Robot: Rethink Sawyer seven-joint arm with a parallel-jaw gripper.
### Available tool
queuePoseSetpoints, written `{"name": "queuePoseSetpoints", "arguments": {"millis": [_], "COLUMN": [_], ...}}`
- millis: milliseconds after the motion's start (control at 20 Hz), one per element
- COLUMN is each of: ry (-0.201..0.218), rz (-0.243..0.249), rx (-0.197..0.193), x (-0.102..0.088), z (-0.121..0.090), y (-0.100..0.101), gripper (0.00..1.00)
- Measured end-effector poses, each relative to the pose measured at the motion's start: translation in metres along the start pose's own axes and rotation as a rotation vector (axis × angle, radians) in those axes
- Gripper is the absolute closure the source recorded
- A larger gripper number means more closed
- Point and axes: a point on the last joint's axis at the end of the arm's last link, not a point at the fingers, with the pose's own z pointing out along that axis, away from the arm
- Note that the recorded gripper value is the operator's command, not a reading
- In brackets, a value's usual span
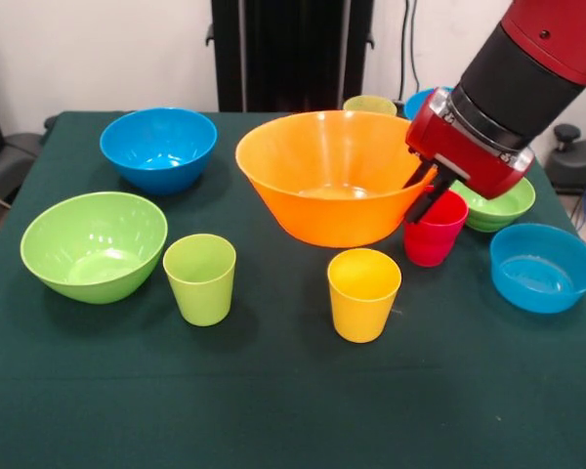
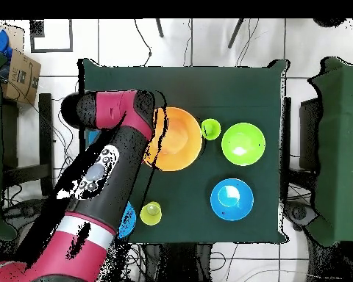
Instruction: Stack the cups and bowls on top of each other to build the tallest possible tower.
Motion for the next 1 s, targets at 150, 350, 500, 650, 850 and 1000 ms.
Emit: {"name": "queuePoseSetpoints", "arguments": {"millis": [150, 350, 500, 650, 850, 1000], "ry": [0.002, 0.007, 0.017, 0.028, 0.03, 0.033], "rz": [-0.006, -0.014, -0.021, -0.027, -0.031, -0.033], "rx": [-0.011, -0.024, -0.028, -0.035, -0.041, -0.038], "x": [-0.004, -0.006, -0.005, -0.005, -0.004, -0.003], "z": [-0.001, -0.002, -0.002, -0.002, 0.001, 0.004], "y": [0.013, 0.028, 0.037, 0.047, 0.054, 0.055], "gripper": [1.0, 1.0, 1.0, 1.0, 1.0, 1.0]}}
